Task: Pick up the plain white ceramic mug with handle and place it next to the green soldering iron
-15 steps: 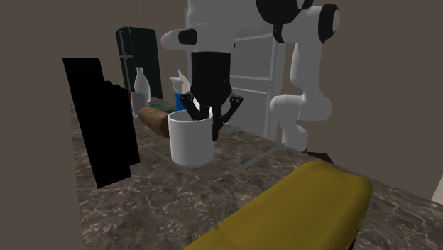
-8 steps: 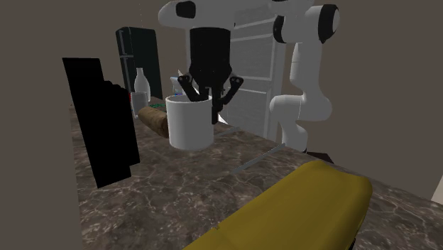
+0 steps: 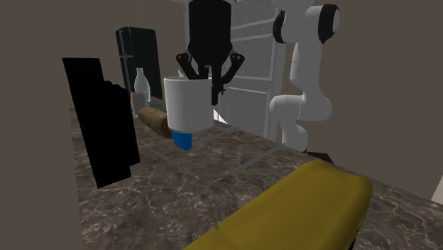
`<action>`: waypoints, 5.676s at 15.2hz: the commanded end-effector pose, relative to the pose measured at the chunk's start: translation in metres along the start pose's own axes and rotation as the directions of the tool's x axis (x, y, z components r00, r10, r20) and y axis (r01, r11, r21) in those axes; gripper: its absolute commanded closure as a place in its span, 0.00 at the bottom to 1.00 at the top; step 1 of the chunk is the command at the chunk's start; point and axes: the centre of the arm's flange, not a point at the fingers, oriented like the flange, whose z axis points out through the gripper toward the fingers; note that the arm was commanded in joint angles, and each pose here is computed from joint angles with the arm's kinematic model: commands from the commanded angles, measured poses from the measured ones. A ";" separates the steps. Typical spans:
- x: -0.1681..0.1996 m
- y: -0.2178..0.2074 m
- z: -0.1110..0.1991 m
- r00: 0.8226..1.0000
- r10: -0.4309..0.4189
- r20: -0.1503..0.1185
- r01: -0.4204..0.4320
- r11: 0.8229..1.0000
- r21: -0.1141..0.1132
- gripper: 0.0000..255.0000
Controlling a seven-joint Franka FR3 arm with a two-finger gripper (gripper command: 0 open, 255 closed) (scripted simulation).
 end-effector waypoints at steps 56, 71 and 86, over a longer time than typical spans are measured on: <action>-0.460 0.360 0.023 1.000 0.000 0.000 0.000 1.000 0.000 1.00; -0.463 0.360 0.102 1.000 0.000 0.000 0.000 1.000 0.000 1.00; -0.468 0.357 0.136 1.000 0.000 -0.001 0.000 1.000 0.000 0.00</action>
